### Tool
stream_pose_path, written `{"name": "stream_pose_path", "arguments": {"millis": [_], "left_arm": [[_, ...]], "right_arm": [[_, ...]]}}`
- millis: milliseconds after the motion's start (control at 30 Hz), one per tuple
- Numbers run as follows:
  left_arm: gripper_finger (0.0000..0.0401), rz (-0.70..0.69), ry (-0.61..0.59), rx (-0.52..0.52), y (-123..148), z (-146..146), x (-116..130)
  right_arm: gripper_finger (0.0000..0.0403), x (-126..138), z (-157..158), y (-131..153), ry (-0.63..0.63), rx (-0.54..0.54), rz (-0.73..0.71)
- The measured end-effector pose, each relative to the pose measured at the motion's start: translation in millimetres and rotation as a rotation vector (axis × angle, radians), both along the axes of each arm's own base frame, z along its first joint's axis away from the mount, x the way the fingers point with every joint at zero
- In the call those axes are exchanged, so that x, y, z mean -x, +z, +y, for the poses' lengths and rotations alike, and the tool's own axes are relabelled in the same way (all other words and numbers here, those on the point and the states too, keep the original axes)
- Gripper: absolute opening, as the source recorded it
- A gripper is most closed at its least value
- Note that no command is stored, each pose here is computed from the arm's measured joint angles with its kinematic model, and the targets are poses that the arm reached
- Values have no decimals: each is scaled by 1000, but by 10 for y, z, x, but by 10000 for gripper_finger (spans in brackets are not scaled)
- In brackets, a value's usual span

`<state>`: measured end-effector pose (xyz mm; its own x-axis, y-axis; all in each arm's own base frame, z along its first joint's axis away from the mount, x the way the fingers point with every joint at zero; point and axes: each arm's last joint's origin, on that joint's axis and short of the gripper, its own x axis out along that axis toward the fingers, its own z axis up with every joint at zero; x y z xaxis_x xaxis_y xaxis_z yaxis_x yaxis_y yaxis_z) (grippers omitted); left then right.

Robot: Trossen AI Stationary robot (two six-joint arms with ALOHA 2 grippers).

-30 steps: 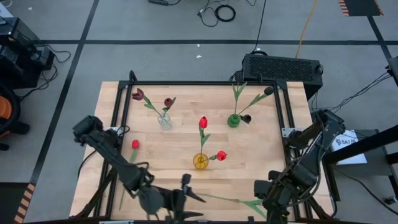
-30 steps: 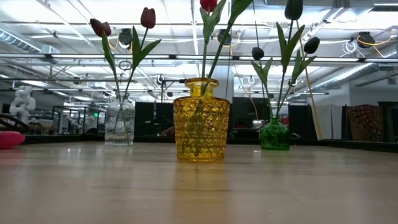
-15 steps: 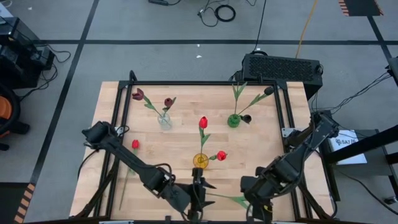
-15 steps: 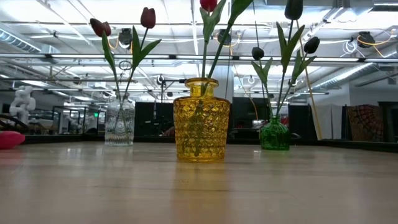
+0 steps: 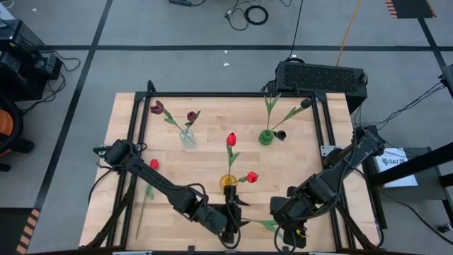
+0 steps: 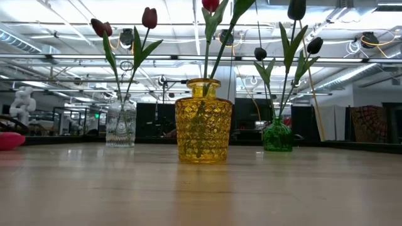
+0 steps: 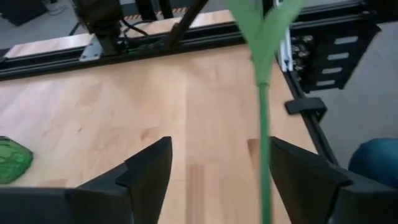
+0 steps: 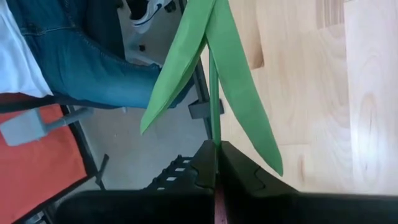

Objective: Sort flowers into vase by color
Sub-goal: Put the dark red flower into the transparent vase

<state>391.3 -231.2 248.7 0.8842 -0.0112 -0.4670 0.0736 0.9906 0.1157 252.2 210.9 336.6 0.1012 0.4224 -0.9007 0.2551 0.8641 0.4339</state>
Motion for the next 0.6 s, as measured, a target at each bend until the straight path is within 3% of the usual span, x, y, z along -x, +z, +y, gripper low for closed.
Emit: {"name": "stream_pose_path", "arguments": {"millis": [600], "left_arm": [[116,-10,-69,65,29,57,-69]], "right_arm": [[0,-13,-15,-1,-10,10,-8]]}}
